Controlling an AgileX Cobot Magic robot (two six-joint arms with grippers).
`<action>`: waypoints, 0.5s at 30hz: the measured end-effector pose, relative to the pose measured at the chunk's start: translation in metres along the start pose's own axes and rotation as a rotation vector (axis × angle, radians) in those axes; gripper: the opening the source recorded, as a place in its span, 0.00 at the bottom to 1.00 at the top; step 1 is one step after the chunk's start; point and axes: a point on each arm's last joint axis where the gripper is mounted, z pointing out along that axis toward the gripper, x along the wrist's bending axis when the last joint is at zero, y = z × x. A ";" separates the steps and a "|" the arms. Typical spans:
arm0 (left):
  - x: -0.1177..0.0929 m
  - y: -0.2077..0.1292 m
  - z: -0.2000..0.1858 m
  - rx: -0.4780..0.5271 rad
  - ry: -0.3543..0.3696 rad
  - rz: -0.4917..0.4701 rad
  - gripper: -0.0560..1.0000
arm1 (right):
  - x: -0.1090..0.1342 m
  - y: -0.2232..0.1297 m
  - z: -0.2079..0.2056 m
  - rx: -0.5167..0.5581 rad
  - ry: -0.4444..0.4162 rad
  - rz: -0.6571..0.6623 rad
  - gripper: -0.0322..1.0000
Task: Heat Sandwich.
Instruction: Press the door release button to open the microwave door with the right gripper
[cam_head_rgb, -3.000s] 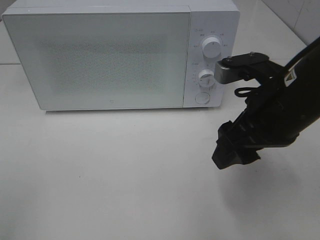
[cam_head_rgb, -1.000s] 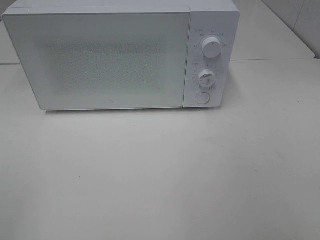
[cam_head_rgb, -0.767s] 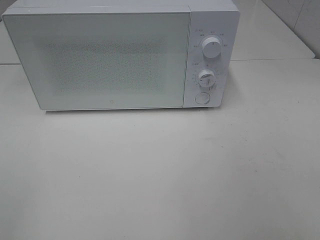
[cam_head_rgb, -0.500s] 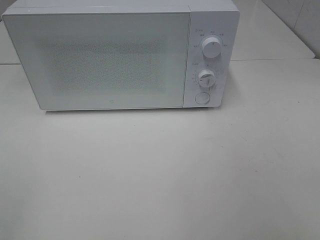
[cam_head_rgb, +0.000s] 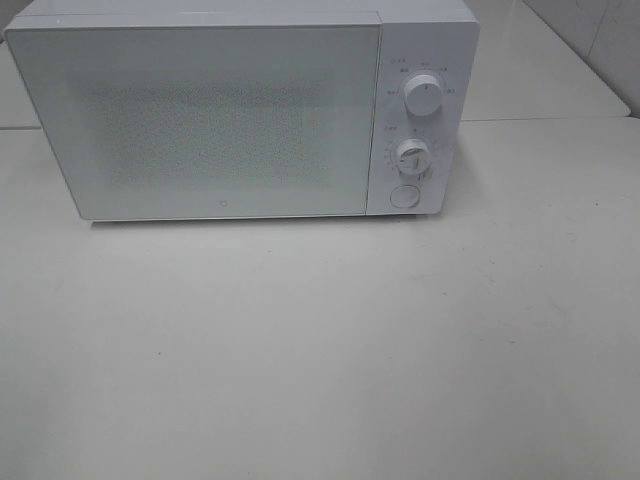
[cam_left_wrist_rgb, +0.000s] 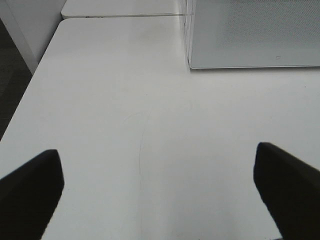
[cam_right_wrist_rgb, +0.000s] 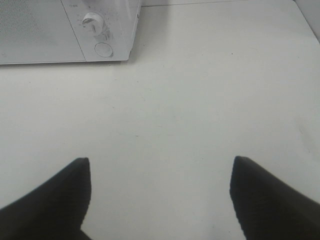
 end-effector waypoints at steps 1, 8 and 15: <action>0.000 0.000 0.000 0.000 0.000 0.000 0.98 | 0.000 0.000 0.000 0.000 0.000 0.000 0.75; 0.000 0.000 0.000 0.000 0.000 0.000 0.98 | 0.000 0.000 0.000 -0.001 0.000 0.000 0.75; 0.000 0.000 0.000 0.000 0.000 0.000 0.98 | 0.000 0.006 0.008 0.055 -0.005 0.002 0.75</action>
